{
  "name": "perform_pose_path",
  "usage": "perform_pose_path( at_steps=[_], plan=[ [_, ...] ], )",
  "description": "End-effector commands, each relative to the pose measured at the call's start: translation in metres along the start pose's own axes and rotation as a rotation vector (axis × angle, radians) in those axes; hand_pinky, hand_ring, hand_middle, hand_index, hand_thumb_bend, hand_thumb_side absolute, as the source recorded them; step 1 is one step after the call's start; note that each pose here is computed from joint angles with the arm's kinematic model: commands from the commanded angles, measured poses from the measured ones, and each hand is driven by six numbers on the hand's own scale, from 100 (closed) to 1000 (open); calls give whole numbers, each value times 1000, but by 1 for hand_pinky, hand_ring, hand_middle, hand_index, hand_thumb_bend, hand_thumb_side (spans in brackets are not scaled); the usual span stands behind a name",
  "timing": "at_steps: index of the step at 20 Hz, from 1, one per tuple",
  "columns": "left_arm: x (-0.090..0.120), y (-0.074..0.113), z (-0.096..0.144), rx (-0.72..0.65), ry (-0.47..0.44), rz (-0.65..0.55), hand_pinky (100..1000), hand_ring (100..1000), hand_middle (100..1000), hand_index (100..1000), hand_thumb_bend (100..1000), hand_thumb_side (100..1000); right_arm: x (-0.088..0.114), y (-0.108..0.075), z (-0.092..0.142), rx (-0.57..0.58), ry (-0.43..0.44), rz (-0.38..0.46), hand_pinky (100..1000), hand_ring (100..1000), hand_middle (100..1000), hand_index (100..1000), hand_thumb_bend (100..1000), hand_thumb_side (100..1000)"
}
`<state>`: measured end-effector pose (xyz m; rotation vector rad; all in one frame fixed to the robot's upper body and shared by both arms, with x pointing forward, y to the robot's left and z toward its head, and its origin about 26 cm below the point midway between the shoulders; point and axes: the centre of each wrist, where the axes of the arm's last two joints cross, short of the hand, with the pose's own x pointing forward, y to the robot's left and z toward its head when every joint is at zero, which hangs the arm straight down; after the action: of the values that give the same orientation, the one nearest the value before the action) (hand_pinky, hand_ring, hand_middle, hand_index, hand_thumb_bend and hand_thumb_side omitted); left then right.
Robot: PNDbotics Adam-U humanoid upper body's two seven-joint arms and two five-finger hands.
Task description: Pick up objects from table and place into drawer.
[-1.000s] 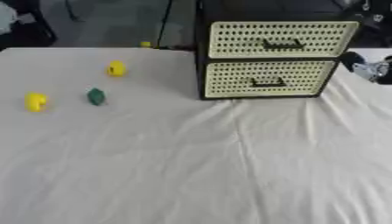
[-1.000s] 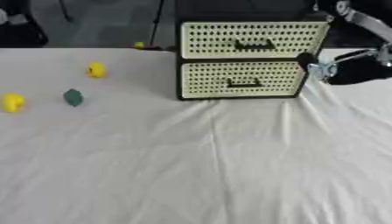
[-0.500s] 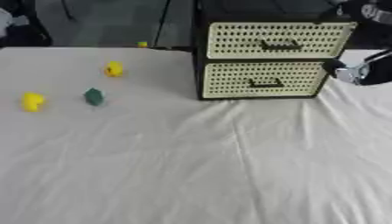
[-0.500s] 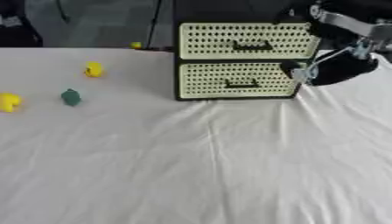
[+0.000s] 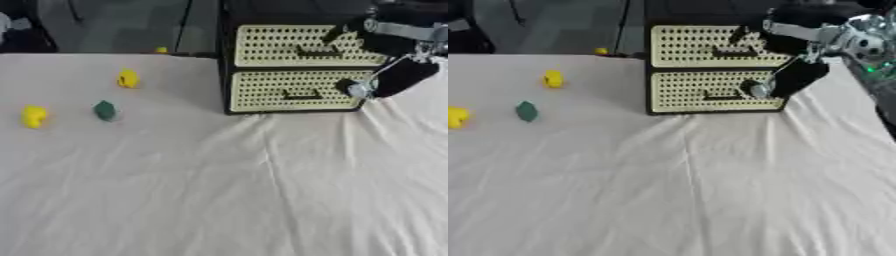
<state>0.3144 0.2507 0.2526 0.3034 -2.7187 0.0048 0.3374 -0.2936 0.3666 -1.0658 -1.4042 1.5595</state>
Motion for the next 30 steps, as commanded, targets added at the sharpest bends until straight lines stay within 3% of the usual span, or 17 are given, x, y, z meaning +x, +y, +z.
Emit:
perform_pose_path(
  at_steps=[1,13,30],
  plan=[
    [5,-2,-5,-9,-28,13,526,651,802,819,100,942,-6,-6,-4,-15,37,20,132,100,100,920,341,214],
    [5,-4,-5,-14,-27,21,521,649,796,819,100,945,-32,2,-20,-15,150,17,131,100,100,954,361,208],
    [5,-6,-4,-22,-19,26,516,648,791,818,100,950,-49,-8,-18,-101,259,32,136,100,100,946,355,227]
  ],
)
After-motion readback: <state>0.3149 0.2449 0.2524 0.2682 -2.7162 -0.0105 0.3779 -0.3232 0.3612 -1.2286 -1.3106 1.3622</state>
